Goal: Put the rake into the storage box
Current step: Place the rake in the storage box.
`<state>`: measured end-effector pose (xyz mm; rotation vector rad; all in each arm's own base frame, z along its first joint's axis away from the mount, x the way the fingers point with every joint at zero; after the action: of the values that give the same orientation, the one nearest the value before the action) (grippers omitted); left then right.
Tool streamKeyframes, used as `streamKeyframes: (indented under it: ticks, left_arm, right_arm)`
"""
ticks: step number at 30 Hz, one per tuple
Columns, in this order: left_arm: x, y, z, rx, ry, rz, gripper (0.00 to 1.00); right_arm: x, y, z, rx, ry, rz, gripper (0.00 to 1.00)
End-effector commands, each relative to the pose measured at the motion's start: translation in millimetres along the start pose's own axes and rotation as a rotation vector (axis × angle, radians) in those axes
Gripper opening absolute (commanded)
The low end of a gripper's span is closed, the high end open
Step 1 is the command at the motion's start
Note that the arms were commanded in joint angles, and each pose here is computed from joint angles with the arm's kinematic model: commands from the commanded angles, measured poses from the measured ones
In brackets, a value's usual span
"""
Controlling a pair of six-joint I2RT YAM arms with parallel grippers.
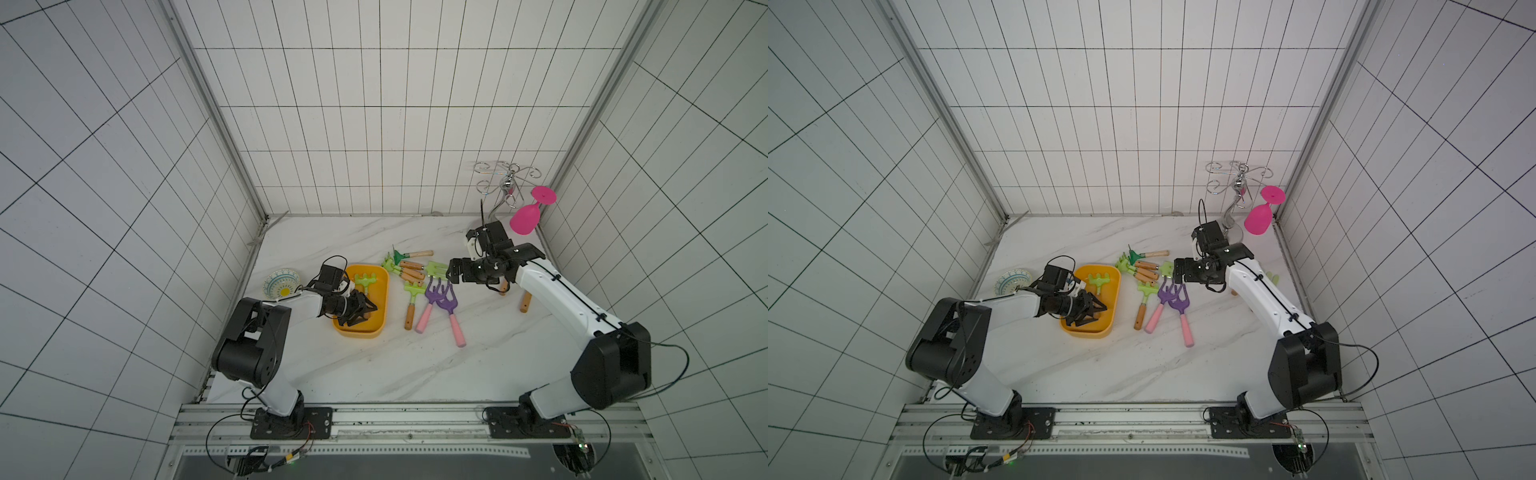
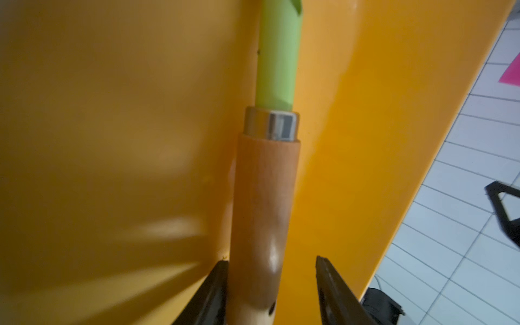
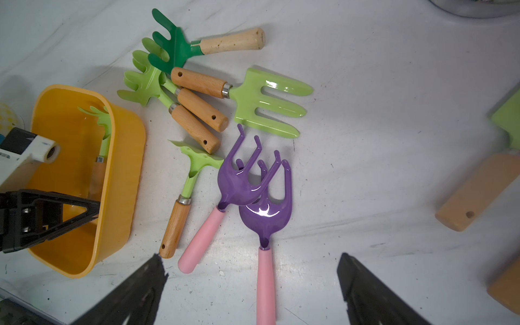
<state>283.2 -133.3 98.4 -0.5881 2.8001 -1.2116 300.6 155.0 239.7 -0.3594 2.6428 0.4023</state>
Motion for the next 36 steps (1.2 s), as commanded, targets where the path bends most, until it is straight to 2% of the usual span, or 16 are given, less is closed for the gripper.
streamKeyframes:
  ticks: [1, 6, 9, 12, 17, 22, 26, 29, 32, 36]
  left_arm:
    - [-7, -9, -17, -0.089, -0.099, 0.032, 0.58]
    - [-3, -30, -30, -0.217, -0.181, 0.123, 0.62]
    - [5, -46, -26, -0.305, -0.180, 0.210, 0.61]
    - [13, -51, -16, -0.367, -0.154, 0.265, 0.55]
    - [11, -48, 2, -0.352, -0.130, 0.262, 0.41]
    - [0, -43, 15, -0.384, -0.132, 0.266, 0.37]
    - [-7, -40, 20, -0.436, -0.142, 0.266, 0.37]
    - [-10, -38, 16, -0.495, -0.163, 0.252, 0.37]
    - [-9, -43, 6, -0.500, -0.206, 0.253, 0.36]
    - [-4, -67, -13, -0.497, -0.279, 0.306, 0.45]
  right_arm:
    - [7, -5, 11, 0.002, 0.050, 0.000, 0.99]
    - [5, -5, 14, -0.002, 0.057, 0.000, 0.98]
    - [5, -4, 15, -0.008, 0.063, 0.002, 0.98]
    - [5, -4, 16, -0.010, 0.065, 0.004, 0.97]
    - [5, -4, 18, -0.010, 0.072, 0.011, 0.94]
    - [7, -5, 18, -0.012, 0.075, 0.019, 0.93]
    - [9, -4, 20, -0.015, 0.084, 0.023, 0.92]
    - [11, -5, 20, -0.010, 0.087, 0.023, 0.92]
    - [12, -6, 21, -0.008, 0.091, 0.023, 0.92]
    - [13, -6, 25, -0.005, 0.104, 0.024, 0.92]
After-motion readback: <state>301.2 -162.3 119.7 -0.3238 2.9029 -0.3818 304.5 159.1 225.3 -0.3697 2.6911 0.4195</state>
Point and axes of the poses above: each gripper's point midway between its finger pads, its own z axis out along the fingers, its own y axis along the line the jaws close on, x = y × z, the point moved 8 cm from there along -z, back along the fingers, and after that the axes turned 3 degrees about -z, right-handed, at the moved point
